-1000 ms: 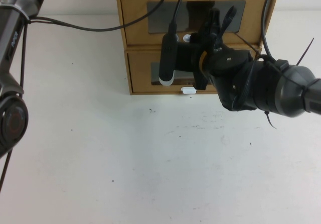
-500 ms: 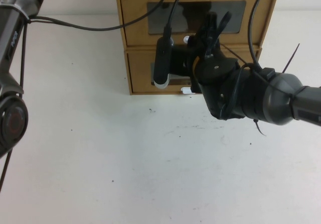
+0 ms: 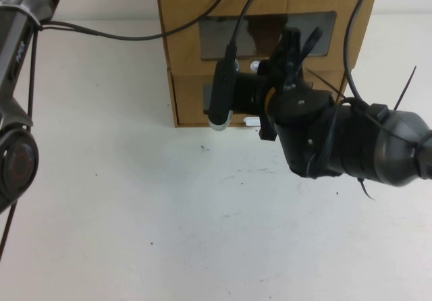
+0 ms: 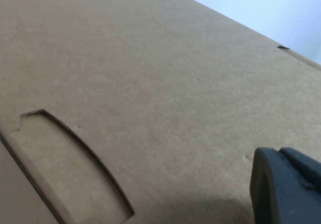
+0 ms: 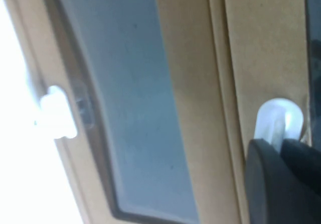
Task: Open the shoe box
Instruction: 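Pull the top drawer of the cardboard box fully open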
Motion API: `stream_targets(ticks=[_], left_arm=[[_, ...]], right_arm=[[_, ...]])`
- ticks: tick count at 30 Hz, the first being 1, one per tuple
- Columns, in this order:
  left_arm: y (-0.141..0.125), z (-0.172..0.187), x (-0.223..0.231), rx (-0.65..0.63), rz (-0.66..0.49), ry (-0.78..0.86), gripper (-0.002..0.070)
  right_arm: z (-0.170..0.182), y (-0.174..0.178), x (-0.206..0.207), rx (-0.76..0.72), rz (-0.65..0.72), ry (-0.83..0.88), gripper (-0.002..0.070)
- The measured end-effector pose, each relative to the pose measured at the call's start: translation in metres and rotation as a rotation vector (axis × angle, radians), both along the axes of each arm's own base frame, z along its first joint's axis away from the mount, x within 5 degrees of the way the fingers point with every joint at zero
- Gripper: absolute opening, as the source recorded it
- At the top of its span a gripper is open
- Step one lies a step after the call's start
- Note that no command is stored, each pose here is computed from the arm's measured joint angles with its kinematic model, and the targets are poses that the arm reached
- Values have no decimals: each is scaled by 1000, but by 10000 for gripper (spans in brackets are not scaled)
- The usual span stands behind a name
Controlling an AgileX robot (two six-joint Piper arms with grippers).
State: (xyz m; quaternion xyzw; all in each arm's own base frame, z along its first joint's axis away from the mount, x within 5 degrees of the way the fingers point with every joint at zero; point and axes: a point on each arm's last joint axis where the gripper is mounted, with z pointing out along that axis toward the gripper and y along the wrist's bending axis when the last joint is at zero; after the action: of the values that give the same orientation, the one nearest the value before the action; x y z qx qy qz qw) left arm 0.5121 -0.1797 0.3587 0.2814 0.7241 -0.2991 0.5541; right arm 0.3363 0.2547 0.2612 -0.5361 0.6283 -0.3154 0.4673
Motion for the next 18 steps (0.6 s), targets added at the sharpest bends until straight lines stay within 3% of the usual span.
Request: stream_targets(ticks=[18], left_arm=[[0, 0, -1, -25, -9, 35, -7]], right_arm=[[2, 15, -50, 23, -97, 78, 8]])
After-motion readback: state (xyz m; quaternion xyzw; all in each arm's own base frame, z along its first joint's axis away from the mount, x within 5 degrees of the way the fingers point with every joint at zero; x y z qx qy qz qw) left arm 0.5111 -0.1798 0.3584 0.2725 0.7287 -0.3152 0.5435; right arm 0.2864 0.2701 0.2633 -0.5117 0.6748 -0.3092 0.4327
